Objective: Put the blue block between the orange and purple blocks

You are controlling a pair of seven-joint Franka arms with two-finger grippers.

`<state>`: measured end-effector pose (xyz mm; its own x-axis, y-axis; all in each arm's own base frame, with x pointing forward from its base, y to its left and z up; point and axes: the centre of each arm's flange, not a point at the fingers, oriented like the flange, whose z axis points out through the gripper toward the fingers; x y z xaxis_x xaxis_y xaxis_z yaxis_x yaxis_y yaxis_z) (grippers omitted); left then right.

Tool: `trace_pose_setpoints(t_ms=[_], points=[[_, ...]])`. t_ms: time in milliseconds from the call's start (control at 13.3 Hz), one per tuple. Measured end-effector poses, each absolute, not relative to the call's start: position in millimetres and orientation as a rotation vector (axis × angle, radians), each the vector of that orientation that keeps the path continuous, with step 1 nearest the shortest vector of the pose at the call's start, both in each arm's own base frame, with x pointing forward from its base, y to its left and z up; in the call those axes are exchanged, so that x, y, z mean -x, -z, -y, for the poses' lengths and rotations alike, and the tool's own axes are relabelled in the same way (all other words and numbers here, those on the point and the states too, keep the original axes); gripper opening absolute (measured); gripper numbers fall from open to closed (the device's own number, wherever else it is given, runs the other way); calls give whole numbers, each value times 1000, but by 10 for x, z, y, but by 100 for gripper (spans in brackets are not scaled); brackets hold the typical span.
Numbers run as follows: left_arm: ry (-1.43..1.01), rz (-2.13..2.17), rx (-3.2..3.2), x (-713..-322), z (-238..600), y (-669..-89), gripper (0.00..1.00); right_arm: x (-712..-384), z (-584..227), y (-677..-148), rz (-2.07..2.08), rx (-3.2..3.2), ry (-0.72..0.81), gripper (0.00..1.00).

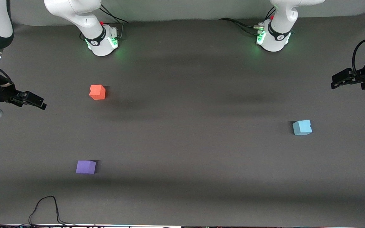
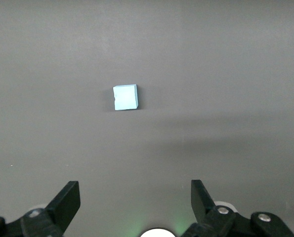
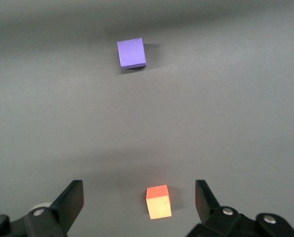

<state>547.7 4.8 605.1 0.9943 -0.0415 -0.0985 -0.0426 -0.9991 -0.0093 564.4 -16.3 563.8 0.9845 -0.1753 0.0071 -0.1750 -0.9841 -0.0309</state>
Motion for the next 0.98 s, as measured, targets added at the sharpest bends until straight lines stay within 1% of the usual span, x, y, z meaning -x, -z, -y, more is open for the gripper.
trace_pose_setpoints(t_ms=[676, 977], points=[[-163, -71, 3128, -5474, -66, -6028, 100, -5645, 163, -5636, -274, 3099, 15, 100], [-196, -98, 3137, -5429, -553, -5932, 100, -5645, 164, -5635, -274, 3099, 14, 100]])
